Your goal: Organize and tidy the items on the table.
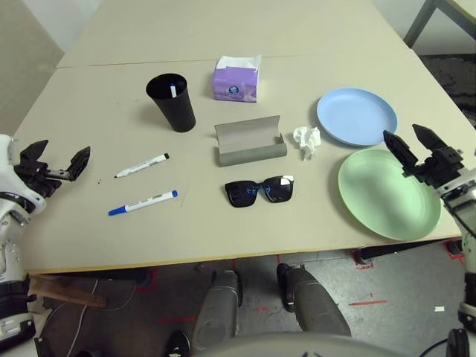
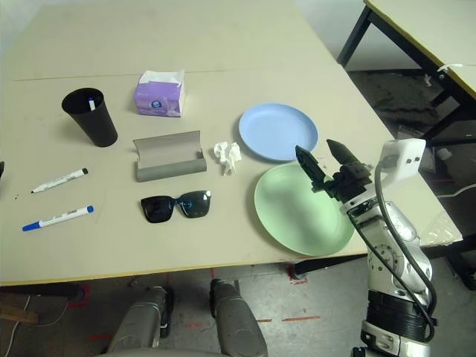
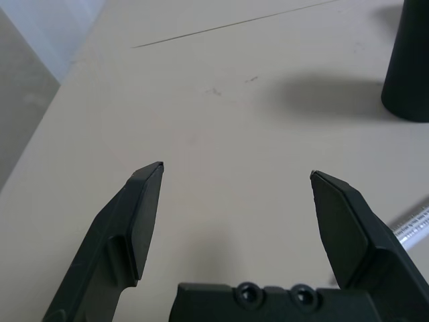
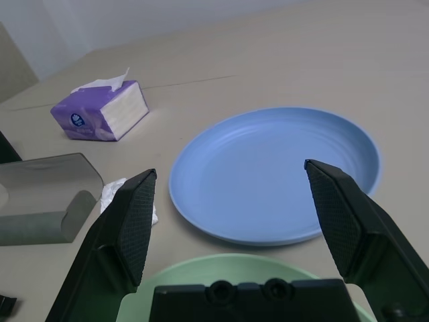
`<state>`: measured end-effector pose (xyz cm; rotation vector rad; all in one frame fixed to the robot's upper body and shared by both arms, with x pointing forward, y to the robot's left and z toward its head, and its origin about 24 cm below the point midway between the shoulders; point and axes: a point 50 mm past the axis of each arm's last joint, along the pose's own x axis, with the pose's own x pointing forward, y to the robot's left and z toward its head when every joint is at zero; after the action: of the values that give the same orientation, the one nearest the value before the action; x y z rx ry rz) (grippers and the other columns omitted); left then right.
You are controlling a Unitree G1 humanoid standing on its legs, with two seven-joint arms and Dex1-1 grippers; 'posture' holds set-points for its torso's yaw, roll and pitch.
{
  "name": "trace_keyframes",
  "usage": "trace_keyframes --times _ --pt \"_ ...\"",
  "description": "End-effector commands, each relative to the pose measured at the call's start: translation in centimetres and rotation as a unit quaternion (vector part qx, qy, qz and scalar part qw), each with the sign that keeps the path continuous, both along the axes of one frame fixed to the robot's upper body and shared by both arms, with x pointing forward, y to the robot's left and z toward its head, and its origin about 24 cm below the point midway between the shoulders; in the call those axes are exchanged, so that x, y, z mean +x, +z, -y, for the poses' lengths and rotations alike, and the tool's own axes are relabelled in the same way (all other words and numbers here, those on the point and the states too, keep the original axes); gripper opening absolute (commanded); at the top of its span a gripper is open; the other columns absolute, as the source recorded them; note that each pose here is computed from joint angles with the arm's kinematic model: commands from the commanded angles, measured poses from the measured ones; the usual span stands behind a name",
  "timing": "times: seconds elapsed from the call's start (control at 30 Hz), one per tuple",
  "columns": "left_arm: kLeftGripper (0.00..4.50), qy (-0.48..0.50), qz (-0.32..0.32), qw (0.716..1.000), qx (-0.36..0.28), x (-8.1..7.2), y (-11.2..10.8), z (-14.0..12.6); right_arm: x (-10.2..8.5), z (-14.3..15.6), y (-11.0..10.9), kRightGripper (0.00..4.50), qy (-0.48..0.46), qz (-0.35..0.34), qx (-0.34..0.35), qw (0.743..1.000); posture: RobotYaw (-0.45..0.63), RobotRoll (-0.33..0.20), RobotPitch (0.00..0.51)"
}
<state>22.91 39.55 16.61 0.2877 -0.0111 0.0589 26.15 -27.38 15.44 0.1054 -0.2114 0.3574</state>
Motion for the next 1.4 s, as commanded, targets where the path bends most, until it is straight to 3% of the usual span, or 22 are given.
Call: trace_keyframes --times 0.03,0.2,0.43,0.53,0.63,0.73,0.93,1.07,1.27,1.4 --pt "4.45 -0.001 0.006 1.0 0.004 0.3 0.5 0.2 -0.3 -0.1 -0.4 4.5 0.0 -0.003 0.004 1.0 -0.04 0.0 0.21" --pt "4.45 -0.013 0.015 1.0 0.007 1.0 1.1 0.9 -0.1 0.6 -0.4 4.5 -0.007 -0.001 0.003 1.0 -0.02 0.0 0.216" --pt "4.45 -0.01 0.015 1.0 0.005 0.6 1.0 0.9 -0.4 2.6 -0.1 4.5 -0.031 -0.003 -0.011 0.999 -0.05 0.0 0.207" --pt "4.45 -0.006 0.013 1.0 -0.006 0.4 0.0 1.0 -0.8 3.7 0.2 4.5 -0.047 0.0 -0.025 0.999 -0.05 0.0 0.195" --pt "4.45 -0.004 0.018 1.0 -0.024 0.4 -0.2 1.0 -1.0 4.7 0.5 4.5 -0.073 0.0 -0.014 0.997 -0.05 0.0 0.221" --pt "4.45 -0.039 0.014 0.998 -0.038 0.6 -0.9 1.8 -1.0 5.1 0.3 4.5 -0.068 -0.008 -0.025 0.997 -0.06 0.0 0.221" --pt "4.45 -0.199 -0.014 0.978 -0.056 1.3 -1.1 4.7 -1.2 5.7 0.2 4.5 -0.076 -0.02 -0.037 0.996 -0.08 0.0 0.223" --pt "4.45 -0.338 -0.03 0.94 -0.045 2.3 0.3 6.9 -1.0 5.9 0.4 4.5 -0.098 -0.029 -0.043 0.994 -0.11 0.0 0.219" --pt "4.45 -0.552 -0.08 0.829 0.038 2.7 0.4 10.7 -1.4 6.3 0.6 4.5 -0.142 -0.033 -0.063 0.987 -0.16 0.0 0.209" --pt "4.45 -0.635 -0.088 0.766 0.055 2.7 0.3 12.1 -2.3 6.3 0.7 4.5 -0.155 -0.027 -0.074 0.985 -0.21 0.0 0.203"
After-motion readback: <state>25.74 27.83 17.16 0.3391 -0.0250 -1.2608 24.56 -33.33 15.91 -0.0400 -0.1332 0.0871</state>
